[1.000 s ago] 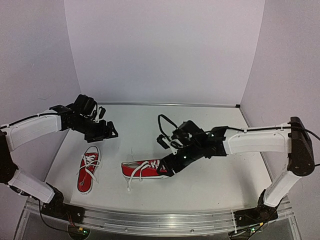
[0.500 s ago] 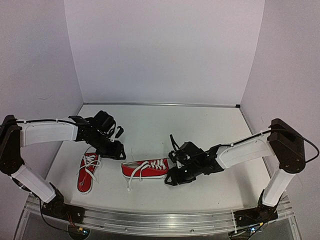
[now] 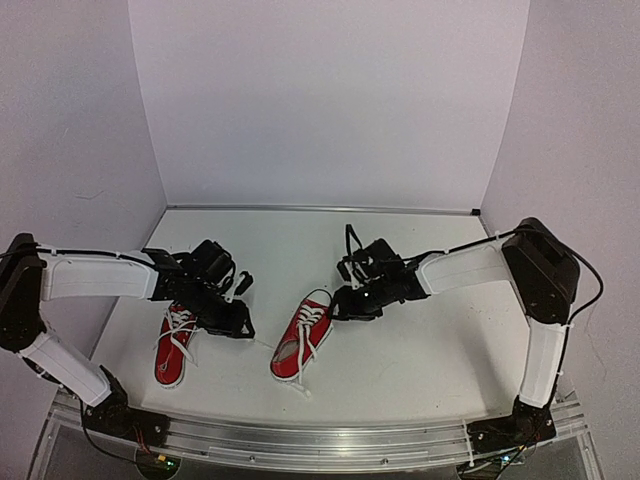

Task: Tie the shoes

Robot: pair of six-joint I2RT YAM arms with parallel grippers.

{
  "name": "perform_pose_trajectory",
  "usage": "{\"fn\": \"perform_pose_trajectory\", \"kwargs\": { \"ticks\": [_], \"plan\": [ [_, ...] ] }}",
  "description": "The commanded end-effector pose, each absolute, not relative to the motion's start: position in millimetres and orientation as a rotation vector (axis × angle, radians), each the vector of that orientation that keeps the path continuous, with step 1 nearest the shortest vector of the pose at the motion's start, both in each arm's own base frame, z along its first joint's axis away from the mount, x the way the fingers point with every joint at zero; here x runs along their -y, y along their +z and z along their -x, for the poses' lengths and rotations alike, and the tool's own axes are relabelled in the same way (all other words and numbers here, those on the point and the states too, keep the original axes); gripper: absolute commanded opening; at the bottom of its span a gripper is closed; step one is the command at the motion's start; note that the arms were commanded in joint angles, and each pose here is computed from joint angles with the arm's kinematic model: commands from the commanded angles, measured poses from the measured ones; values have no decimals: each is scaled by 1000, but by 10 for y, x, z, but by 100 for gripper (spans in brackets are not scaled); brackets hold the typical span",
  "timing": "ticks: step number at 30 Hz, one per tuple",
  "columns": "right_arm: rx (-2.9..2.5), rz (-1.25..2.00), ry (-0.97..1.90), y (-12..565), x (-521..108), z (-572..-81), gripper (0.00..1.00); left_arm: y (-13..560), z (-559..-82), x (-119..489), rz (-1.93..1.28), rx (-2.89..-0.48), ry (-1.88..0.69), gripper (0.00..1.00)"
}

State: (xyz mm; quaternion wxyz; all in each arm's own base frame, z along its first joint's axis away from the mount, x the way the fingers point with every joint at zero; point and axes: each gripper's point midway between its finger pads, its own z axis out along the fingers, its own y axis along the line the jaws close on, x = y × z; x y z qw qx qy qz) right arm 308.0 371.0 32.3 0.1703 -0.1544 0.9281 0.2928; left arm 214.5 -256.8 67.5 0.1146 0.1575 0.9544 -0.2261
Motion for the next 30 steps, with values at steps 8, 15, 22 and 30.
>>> {"fn": "perform_pose_trajectory", "kwargs": {
  "ticks": [8,15,22,30],
  "plan": [
    [-2452,639,1106,959,-3807,-2658,77,1157,-2077,2806,-470,-2622,-947,67],
    [-2378,558,1165,1302,-3589,-2435,77,1195,-2083,3085,-507,-2588,-971,68],
    [-2370,503,1150,1351,-3429,-2361,77,958,-2078,3453,-559,-2606,-969,68],
    [-2413,476,1138,1214,-3326,-2272,77,849,-2231,3755,-550,-2603,-1005,64]
  ]
}}
